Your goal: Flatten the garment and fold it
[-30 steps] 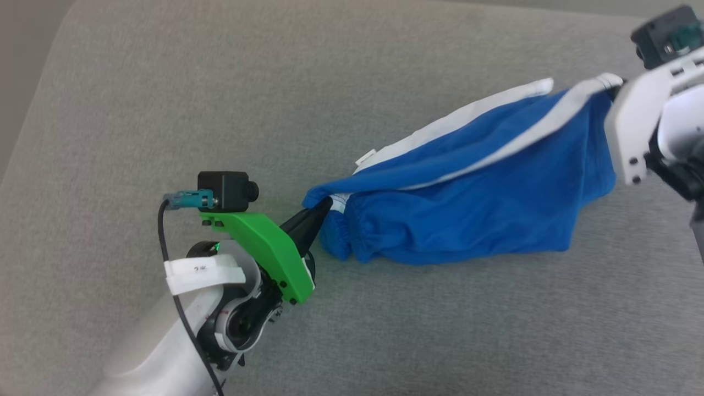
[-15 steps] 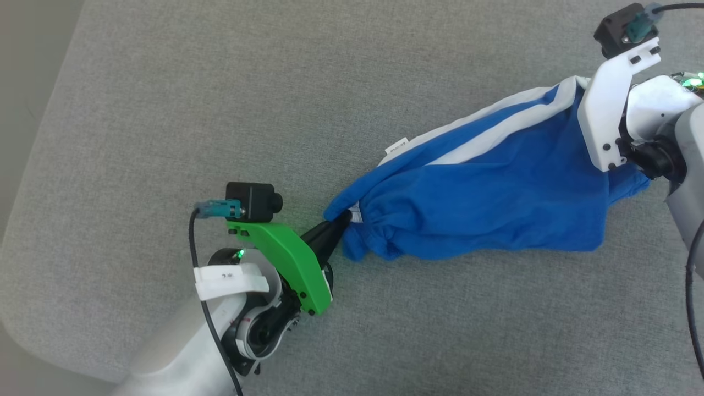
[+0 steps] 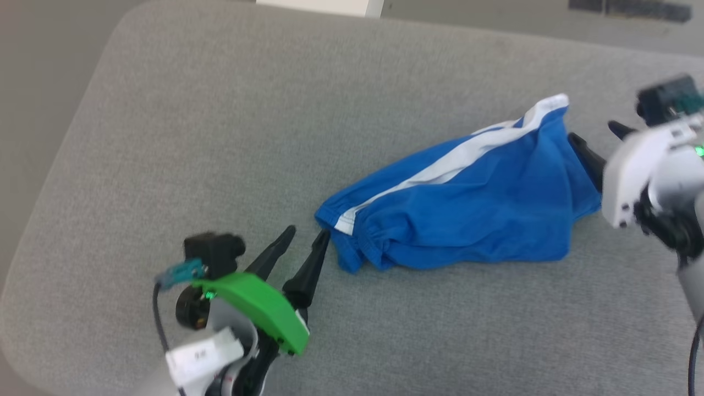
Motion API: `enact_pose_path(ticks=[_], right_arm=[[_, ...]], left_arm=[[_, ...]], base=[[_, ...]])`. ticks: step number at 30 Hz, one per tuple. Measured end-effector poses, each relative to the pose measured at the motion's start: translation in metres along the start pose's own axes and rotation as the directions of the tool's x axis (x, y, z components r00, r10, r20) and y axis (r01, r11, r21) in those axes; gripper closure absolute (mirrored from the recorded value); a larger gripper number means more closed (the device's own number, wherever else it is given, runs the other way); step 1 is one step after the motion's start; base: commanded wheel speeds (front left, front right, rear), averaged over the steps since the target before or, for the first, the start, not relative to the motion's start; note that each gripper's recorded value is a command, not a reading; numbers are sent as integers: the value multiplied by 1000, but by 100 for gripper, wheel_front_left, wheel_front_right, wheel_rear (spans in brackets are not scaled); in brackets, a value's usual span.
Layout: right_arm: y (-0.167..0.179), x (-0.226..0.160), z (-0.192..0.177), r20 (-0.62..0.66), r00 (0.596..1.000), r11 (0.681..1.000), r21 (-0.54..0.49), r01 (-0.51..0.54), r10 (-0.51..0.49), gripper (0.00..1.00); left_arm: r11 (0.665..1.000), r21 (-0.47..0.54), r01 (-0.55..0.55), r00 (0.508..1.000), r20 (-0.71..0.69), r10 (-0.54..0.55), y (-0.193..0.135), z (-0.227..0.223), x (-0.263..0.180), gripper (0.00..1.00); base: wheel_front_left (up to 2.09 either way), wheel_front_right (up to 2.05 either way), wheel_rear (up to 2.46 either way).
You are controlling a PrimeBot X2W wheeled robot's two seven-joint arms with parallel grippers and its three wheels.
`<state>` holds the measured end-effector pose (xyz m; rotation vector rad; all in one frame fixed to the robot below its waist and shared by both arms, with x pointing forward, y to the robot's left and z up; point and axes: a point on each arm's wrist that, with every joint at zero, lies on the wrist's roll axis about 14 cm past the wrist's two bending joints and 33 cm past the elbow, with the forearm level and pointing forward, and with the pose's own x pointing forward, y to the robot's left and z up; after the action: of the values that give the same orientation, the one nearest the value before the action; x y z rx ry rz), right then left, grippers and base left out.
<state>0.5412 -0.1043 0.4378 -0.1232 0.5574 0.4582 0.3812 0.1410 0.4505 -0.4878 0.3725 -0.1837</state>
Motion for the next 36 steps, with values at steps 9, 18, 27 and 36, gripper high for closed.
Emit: enact_pose_path(ticks=[9, 18, 27, 36], right_arm=[[-7, -85, -9, 315, 931, 975, 173, 136, -186, 0], [7, -134, -40, 346, 888, 937, 280, 209, -301, 0], [-5, -156, -42, 357, 860, 918, 295, 267, -365, 0], [-1, -141, -52, 289, 894, 931, 236, 280, -343, 0]], left_arm=[[998, 56, 28, 995, 91, -33, -27, -6, -22, 0], [993, 116, 34, 999, 17, -36, -40, -39, 0, 0], [989, 149, -7, 996, -88, 21, -38, -66, 26, 0], [986, 161, -35, 980, -186, 65, -31, -84, 37, 100]], base=[[0, 0, 0], [0, 0, 0], [0, 0, 0], [0, 0, 0]])
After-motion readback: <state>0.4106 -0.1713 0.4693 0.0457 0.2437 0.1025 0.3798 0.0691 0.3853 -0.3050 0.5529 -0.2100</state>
